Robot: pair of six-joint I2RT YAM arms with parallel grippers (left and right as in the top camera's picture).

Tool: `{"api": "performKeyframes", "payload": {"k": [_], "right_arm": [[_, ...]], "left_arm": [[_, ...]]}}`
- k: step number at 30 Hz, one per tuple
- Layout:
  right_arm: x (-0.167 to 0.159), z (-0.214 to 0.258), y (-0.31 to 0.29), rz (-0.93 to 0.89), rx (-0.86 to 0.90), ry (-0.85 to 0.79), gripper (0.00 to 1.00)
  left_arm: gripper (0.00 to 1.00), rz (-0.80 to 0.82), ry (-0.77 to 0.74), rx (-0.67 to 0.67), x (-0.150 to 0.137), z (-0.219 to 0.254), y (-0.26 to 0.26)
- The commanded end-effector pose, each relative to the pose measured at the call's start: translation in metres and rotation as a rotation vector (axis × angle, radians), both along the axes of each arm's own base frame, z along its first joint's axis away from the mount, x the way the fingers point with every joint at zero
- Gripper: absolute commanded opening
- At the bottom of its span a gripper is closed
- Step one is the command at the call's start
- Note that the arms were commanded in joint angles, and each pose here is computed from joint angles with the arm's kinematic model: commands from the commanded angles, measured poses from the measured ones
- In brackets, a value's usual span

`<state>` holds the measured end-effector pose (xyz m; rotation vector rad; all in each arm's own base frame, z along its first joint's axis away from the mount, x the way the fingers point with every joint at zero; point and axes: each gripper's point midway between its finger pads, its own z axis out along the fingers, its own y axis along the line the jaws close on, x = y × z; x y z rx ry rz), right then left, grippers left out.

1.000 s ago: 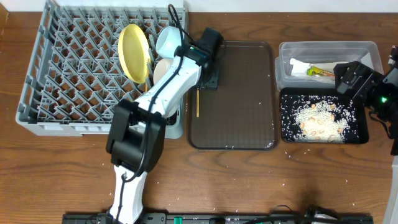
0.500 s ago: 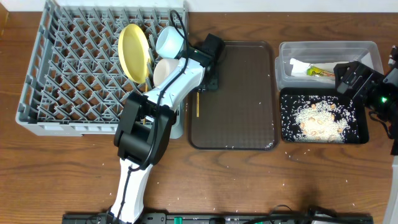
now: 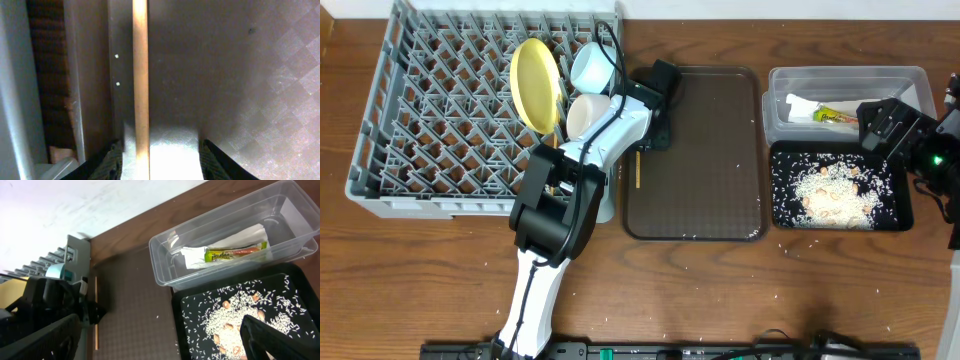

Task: Sort waste into correct bins and load items into the dishwasher
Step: 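Return the left gripper to the tray and grasp the second chopstick, then carry the second chopstick to the rack and insert it upright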

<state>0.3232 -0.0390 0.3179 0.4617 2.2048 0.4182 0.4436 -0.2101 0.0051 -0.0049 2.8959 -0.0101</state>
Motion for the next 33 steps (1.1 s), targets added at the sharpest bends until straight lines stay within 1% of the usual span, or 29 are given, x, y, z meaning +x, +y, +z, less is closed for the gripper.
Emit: {"api": "performKeyframes", "payload": {"k": [1,3,4,6,7,10,13,15,18,21,24,26,28,30,33], "right_arm": [[0.001,0.002,-0.002,-0.007,0.003,-0.004,0.99],[0.001,0.002,-0.002,-0.007,0.003,-0.004,0.99],[0.001,0.002,-0.002,-0.007,0.003,-0.004,0.99],[0.001,0.002,-0.002,-0.007,0.003,-0.004,0.99],[0.001,0.002,-0.002,-0.007,0.003,-0.004,0.99],[0.001,0.002,-0.002,-0.007,0.003,-0.004,0.99],[0.001,0.002,-0.002,-0.007,0.003,-0.004,0.99],[0.001,0.002,-0.002,-0.007,0.003,-0.004,0.99],[0.001,0.002,-0.002,-0.007,0.003,-0.004,0.99],[0.001,0.002,-0.002,-0.007,0.003,-0.004,0.99],[0.001,0.002,-0.002,-0.007,0.003,-0.004,0.99],[0.001,0.002,-0.002,-0.007,0.003,-0.004,0.99],[0.001,0.002,-0.002,-0.007,0.003,-0.004,0.99],[0.001,0.002,-0.002,-0.007,0.003,-0.004,0.99],[0.001,0.002,-0.002,-0.007,0.003,-0.004,0.99]], "left_arm": [[0.44,0.006,0.036,0.011,-0.007,-0.015,-0.001],[0.31,-0.002,0.044,-0.001,-0.010,-0.016,-0.005],[0.26,-0.009,0.047,-0.007,-0.011,-0.016,-0.008],[0.11,-0.023,0.049,-0.010,-0.015,-0.016,-0.014],[0.08,-0.031,0.048,-0.009,-0.016,-0.016,-0.017],[0.08,-0.054,0.034,-0.015,-0.017,-0.010,-0.025],[0.07,-0.074,-0.005,-0.031,-0.013,0.017,-0.028],[0.08,-0.091,-0.046,-0.046,-0.011,0.045,-0.026],[0.07,-0.124,-0.132,-0.058,-0.013,0.105,-0.016],[0.07,-0.122,-0.210,-0.014,-0.023,0.160,0.012],[0.07,-0.134,-0.258,0.045,-0.037,0.201,0.043],[0.07,-0.100,-0.259,0.098,-0.046,0.214,0.068],[0.08,-0.072,-0.231,0.165,-0.054,0.218,0.095],[0.07,-0.066,-0.165,0.218,-0.060,0.210,0.122],[0.08,-0.032,-0.097,0.248,-0.061,0.191,0.149]]}}
